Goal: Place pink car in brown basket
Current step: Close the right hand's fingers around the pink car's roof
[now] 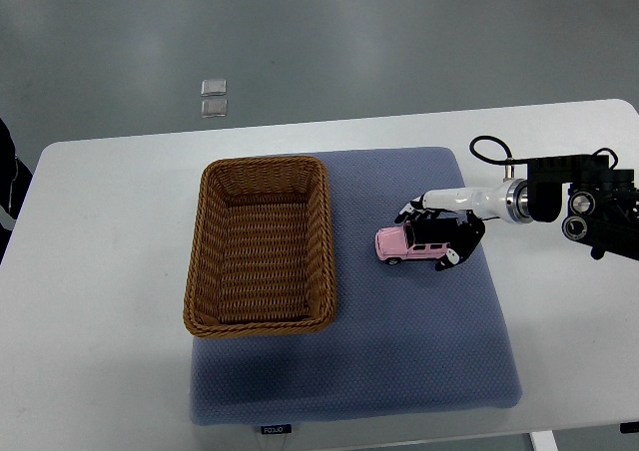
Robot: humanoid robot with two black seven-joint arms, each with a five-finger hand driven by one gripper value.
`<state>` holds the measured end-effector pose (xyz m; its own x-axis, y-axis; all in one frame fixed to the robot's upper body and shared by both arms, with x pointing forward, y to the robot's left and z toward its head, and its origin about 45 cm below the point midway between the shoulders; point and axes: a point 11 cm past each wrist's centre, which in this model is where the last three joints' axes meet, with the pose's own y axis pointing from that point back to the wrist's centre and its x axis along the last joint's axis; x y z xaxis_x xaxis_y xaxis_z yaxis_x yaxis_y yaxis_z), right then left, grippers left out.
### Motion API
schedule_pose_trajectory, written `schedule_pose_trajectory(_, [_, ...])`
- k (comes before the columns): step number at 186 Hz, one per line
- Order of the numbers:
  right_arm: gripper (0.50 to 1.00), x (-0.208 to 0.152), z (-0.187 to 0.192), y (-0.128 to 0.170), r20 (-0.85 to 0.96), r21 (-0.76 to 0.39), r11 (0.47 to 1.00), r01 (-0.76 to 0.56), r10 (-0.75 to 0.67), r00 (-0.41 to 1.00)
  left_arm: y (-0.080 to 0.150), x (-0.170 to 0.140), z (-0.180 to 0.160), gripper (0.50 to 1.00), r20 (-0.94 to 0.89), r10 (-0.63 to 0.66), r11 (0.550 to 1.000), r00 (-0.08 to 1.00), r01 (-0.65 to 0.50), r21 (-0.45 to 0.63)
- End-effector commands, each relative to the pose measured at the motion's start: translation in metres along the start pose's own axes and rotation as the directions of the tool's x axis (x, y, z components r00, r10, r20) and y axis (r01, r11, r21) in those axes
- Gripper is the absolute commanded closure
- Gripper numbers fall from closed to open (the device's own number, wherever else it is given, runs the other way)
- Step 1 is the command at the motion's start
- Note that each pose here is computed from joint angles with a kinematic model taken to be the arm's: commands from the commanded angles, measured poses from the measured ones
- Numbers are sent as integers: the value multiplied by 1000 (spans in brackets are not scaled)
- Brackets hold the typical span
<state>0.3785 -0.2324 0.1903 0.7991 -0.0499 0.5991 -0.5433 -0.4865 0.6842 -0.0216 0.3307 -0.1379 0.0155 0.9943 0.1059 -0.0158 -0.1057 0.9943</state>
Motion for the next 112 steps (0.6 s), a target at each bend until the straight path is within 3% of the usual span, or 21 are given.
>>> schedule_pose_trajectory(1, [717,0,0,-1,-2,1,1000,1,-1,1000,0,0,0,500,0,1,1000,1000,-1,0])
schedule_pose_trajectory(45, [867,1,0,-1,-8,-2,1000,1,-1,1000,0,0,0,500,1,-1,1000,1000,1,0])
schedule_pose_trajectory(73, [997,0,0,-1,-14,-2,1000,7,-7,1000,0,0,0,500,0,0,1000,1000,0,0])
schedule_pose_trajectory(112, [1000,4,0,0,-14,2,1000,0,0,1000,0,0,0,500,0,-1,1000,1000,1,0])
